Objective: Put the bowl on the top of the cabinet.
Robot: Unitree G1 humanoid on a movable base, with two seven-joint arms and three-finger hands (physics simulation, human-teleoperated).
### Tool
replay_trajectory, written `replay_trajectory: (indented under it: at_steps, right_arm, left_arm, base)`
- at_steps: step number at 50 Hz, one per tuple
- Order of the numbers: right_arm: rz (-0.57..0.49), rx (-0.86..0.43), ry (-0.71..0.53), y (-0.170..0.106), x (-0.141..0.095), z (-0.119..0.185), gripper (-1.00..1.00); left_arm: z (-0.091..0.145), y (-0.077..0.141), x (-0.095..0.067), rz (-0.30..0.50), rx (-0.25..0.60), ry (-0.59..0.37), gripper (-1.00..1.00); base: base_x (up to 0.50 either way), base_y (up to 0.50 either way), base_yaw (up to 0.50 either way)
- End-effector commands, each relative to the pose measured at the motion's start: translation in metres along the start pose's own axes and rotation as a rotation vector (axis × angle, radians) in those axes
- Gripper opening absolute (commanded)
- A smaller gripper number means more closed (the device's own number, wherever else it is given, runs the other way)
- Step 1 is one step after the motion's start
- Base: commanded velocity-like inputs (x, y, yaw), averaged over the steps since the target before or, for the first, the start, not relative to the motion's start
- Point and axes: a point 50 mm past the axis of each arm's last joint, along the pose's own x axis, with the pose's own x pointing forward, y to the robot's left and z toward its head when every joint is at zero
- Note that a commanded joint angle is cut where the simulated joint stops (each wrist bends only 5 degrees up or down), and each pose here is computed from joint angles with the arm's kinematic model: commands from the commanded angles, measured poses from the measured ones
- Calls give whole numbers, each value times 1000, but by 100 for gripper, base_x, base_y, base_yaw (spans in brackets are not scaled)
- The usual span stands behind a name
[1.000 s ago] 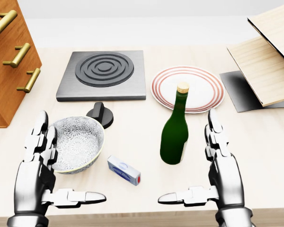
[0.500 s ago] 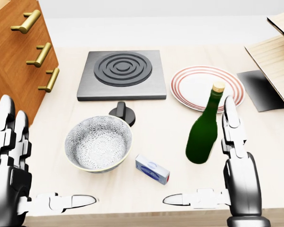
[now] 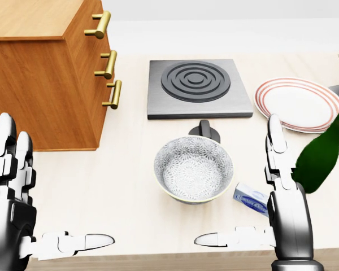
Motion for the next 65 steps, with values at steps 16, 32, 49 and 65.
replay_trajectory:
  at_steps: [16, 32, 49, 65]
  right_arm:
    - [11, -1, 4, 2, 0, -1, 100]
    - [13, -3, 45, 3, -2, -10, 100]
    - [19, 12, 24, 3, 2, -7, 100]
    - [18, 22, 20, 2, 2, -6, 100]
  left_arm:
    - [1, -1, 0, -6, 1, -4, 100]
    - [-1, -1, 0, -8, 0, 2, 100]
    - [-1, -1, 1, -5, 0, 2, 100]
    - [-1, -1, 1, -3, 0, 2, 100]
  base:
    - [0, 50, 0]
    - [0, 50, 0]
    - [0, 40, 0]
    - [0, 0, 0]
